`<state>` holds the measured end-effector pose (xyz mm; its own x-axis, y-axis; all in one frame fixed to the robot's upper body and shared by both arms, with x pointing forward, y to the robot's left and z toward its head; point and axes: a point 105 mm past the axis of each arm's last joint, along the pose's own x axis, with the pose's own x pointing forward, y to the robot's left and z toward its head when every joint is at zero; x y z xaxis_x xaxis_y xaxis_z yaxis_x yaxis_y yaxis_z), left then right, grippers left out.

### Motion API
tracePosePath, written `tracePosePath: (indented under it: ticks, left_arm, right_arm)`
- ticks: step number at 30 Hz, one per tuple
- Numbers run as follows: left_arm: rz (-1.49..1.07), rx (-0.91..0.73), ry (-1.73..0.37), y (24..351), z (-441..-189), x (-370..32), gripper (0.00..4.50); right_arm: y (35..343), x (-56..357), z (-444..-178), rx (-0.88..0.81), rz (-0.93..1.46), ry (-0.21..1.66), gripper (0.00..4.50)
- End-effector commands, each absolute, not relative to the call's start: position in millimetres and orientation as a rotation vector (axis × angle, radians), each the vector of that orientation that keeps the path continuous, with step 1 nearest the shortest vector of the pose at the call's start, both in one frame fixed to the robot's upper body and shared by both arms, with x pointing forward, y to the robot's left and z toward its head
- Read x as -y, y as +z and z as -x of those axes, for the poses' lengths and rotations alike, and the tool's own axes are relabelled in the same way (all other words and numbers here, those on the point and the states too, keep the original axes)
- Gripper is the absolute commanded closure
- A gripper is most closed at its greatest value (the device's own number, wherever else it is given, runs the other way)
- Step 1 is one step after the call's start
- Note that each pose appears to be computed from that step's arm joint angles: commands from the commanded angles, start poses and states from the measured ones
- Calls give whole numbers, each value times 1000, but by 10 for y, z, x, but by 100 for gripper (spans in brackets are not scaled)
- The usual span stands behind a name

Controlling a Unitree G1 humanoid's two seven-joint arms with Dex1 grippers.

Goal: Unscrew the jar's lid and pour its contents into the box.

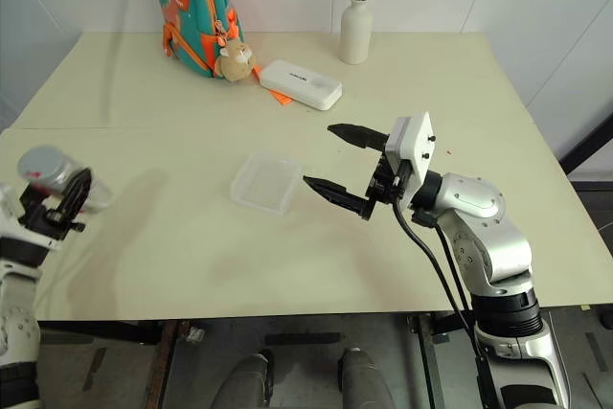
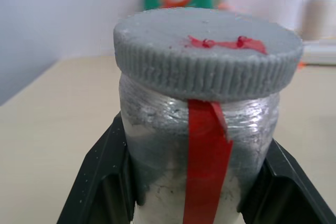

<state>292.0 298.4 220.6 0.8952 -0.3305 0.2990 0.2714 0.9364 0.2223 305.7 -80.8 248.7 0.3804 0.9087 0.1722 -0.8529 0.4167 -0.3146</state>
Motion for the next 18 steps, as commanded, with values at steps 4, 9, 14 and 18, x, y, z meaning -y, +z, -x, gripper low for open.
tracePosePath:
  ticks: [4,9,14,18]
  left_arm:
    - [-160,159,-869,2256,-2881,-2032,254]
    - [-180,95,-1054,2206,-2968,-1589,254]
    - [-200,90,-1138,2191,-3086,-1289,254]
    - [-208,106,-1168,2212,-3123,-1165,254]
  right_arm:
    - [2717,478,-3008,301,194,1179,0]
    - [2812,188,-2919,292,103,1261,0]
    - [2799,-57,-2896,296,110,1282,0]
    - [2760,-140,-2942,281,131,1266,0]
